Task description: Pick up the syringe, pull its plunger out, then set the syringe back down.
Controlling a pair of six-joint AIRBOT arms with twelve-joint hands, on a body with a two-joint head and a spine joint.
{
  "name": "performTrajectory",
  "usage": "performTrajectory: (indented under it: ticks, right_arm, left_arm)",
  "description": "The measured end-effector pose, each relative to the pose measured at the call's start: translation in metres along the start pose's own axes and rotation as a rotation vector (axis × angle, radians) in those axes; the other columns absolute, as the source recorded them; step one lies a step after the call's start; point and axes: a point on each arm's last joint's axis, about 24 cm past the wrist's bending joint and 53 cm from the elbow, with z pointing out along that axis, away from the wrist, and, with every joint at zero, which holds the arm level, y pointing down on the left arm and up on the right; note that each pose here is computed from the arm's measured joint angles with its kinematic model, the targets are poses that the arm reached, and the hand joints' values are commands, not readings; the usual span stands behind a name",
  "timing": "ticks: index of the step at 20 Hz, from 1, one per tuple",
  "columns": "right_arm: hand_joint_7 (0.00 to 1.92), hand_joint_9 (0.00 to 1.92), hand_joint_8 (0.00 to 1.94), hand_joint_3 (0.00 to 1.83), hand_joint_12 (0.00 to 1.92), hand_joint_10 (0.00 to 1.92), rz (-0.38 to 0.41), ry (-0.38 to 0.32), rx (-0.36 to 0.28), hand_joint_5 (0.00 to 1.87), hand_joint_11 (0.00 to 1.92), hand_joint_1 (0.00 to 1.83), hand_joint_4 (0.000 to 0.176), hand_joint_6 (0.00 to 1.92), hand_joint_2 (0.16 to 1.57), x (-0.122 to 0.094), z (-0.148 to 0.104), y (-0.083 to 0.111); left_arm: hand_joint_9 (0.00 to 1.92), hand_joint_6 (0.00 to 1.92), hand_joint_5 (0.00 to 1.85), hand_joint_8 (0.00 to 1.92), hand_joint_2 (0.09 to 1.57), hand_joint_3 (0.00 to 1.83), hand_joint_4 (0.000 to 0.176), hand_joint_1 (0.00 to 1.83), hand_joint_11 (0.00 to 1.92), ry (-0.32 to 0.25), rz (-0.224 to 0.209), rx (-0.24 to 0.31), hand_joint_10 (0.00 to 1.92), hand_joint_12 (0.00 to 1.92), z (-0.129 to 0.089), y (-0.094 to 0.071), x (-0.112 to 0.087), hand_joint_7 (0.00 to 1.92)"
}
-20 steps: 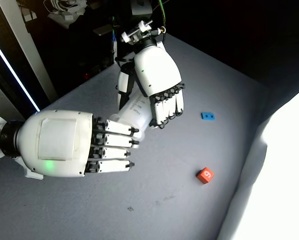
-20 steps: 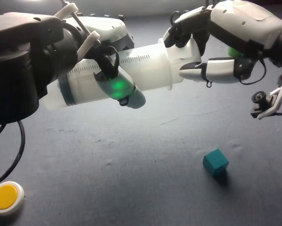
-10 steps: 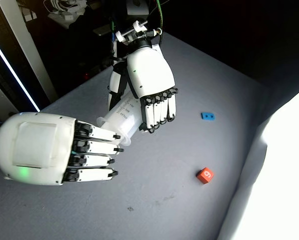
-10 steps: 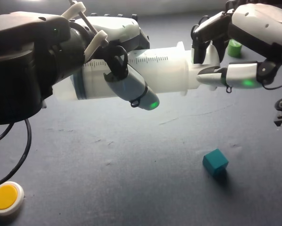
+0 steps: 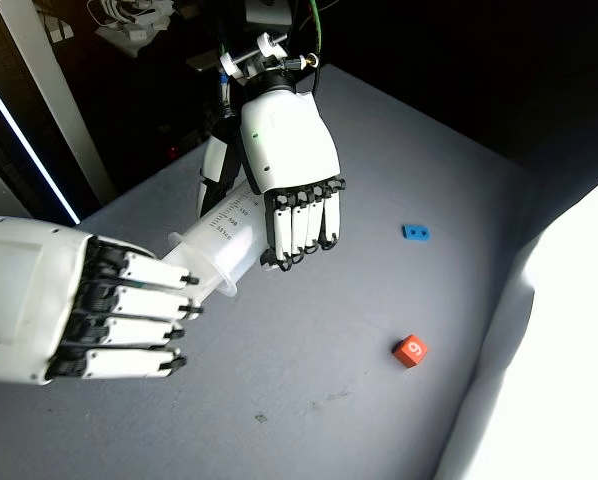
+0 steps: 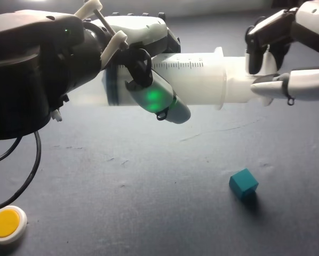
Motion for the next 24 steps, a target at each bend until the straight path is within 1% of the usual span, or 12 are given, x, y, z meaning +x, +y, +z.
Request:
performTrajectory:
  ticks: [3, 6, 7, 11, 15, 16, 19, 20, 21, 22, 23, 24]
  right_arm:
    - [0.95, 0.87, 1.15, 0.00, 1.36, 0.90, -0.007, -0.007, 0.025, 0.83, 0.52, 1.20, 0.000, 1.12, 1.17, -0.009, -0.007, -0.004]
    - [0.95, 0.87, 1.16, 0.00, 1.37, 0.89, -0.020, -0.014, 0.037, 0.84, 0.51, 1.20, 0.000, 1.10, 1.16, -0.015, -0.014, -0.005]
    - [0.94, 0.87, 1.17, 0.00, 1.38, 0.89, -0.039, -0.015, 0.039, 0.83, 0.50, 1.20, 0.000, 1.12, 1.17, -0.018, -0.016, -0.005]
    - [0.97, 0.90, 1.13, 0.00, 1.40, 0.91, -0.044, -0.018, 0.048, 0.84, 0.53, 1.21, 0.000, 1.09, 1.16, -0.022, -0.019, -0.006]
    - [0.95, 0.88, 1.14, 0.00, 1.38, 0.85, -0.044, -0.020, 0.095, 0.82, 0.50, 1.20, 0.000, 1.16, 1.17, -0.028, -0.024, -0.020]
    - [0.94, 0.89, 1.15, 0.00, 1.38, 0.85, -0.047, -0.022, 0.092, 0.82, 0.50, 1.20, 0.000, 1.16, 1.17, -0.029, -0.024, -0.019]
    - [0.98, 0.92, 1.10, 0.00, 1.35, 0.87, -0.051, -0.010, 0.077, 0.86, 0.55, 1.21, 0.000, 1.08, 1.15, -0.023, -0.022, -0.014]
    - [0.94, 0.88, 1.15, 0.00, 1.36, 0.86, -0.050, -0.009, 0.076, 0.84, 0.53, 1.20, 0.000, 1.12, 1.16, -0.022, -0.022, -0.014]
    - [0.73, 0.67, 0.71, 0.00, 1.36, 0.77, -0.051, -0.012, 0.073, 0.75, 0.33, 1.08, 0.000, 1.31, 1.23, -0.022, -0.022, -0.013]
    - [0.53, 0.44, 0.36, 0.00, 1.32, 0.56, -0.055, -0.017, 0.069, 0.38, 0.08, 1.00, 0.000, 0.58, 1.17, -0.023, -0.021, -0.012]
    - [0.44, 0.40, 0.13, 0.00, 1.20, 0.33, -0.055, -0.020, 0.066, 0.28, 0.02, 0.99, 0.000, 0.20, 1.10, -0.024, -0.019, -0.013]
    - [0.37, 0.37, 0.03, 0.00, 1.04, 0.17, -0.053, -0.023, 0.060, 0.24, 0.00, 0.96, 0.000, 0.06, 1.03, -0.024, -0.015, -0.011]
  left_arm:
    - [0.67, 1.32, 0.67, 1.45, 1.25, 0.00, 0.000, 1.16, 0.44, -0.002, 0.004, -0.001, 1.26, 1.54, 0.000, 0.000, -0.001, 0.80]
    - [0.67, 1.29, 0.69, 1.45, 1.25, 0.00, 0.000, 1.17, 0.44, -0.010, 0.022, -0.005, 1.30, 1.57, 0.000, 0.001, -0.003, 0.81]
    - [0.67, 1.30, 0.69, 1.43, 1.24, 0.00, 0.000, 1.17, 0.45, -0.017, 0.026, -0.014, 1.28, 1.57, 0.000, 0.003, -0.004, 0.82]
    - [0.67, 1.35, 0.67, 1.40, 1.25, 0.00, 0.000, 1.16, 0.45, -0.032, 0.026, -0.036, 1.22, 1.52, 0.000, 0.008, -0.008, 0.82]
    - [0.70, 1.27, 0.71, 1.39, 1.23, 0.00, 0.000, 1.18, 0.47, -0.102, 0.030, -0.124, 1.26, 1.55, -0.002, 0.036, -0.032, 0.84]
    - [0.69, 1.30, 0.70, 1.40, 1.23, 0.00, 0.000, 1.17, 0.45, -0.108, 0.030, -0.134, 1.28, 1.56, -0.002, 0.038, -0.034, 0.82]
    - [0.69, 1.28, 0.71, 1.39, 1.23, 0.00, 0.000, 1.17, 0.46, -0.097, 0.026, -0.121, 1.26, 1.54, -0.002, 0.035, -0.031, 0.83]
    - [0.69, 1.29, 0.71, 1.39, 1.23, 0.00, 0.000, 1.17, 0.47, -0.094, 0.026, -0.117, 1.25, 1.54, -0.002, 0.034, -0.030, 0.83]
    - [0.70, 1.30, 0.70, 1.39, 1.24, 0.00, 0.000, 1.17, 0.48, -0.092, 0.026, -0.114, 1.24, 1.52, -0.002, 0.033, -0.029, 0.82]
    - [0.70, 1.30, 0.70, 1.39, 1.23, 0.00, 0.000, 1.17, 0.48, -0.092, 0.026, -0.114, 1.25, 1.52, -0.002, 0.033, -0.029, 0.83]
    - [0.67, 1.34, 0.67, 1.44, 1.25, 0.00, 0.000, 1.16, 0.46, -0.093, 0.026, -0.115, 1.29, 1.55, -0.002, 0.033, -0.029, 0.80]
    - [0.66, 1.33, 0.67, 1.44, 1.25, 0.00, 0.000, 1.17, 0.46, -0.093, 0.026, -0.115, 1.30, 1.54, -0.002, 0.033, -0.029, 0.81]
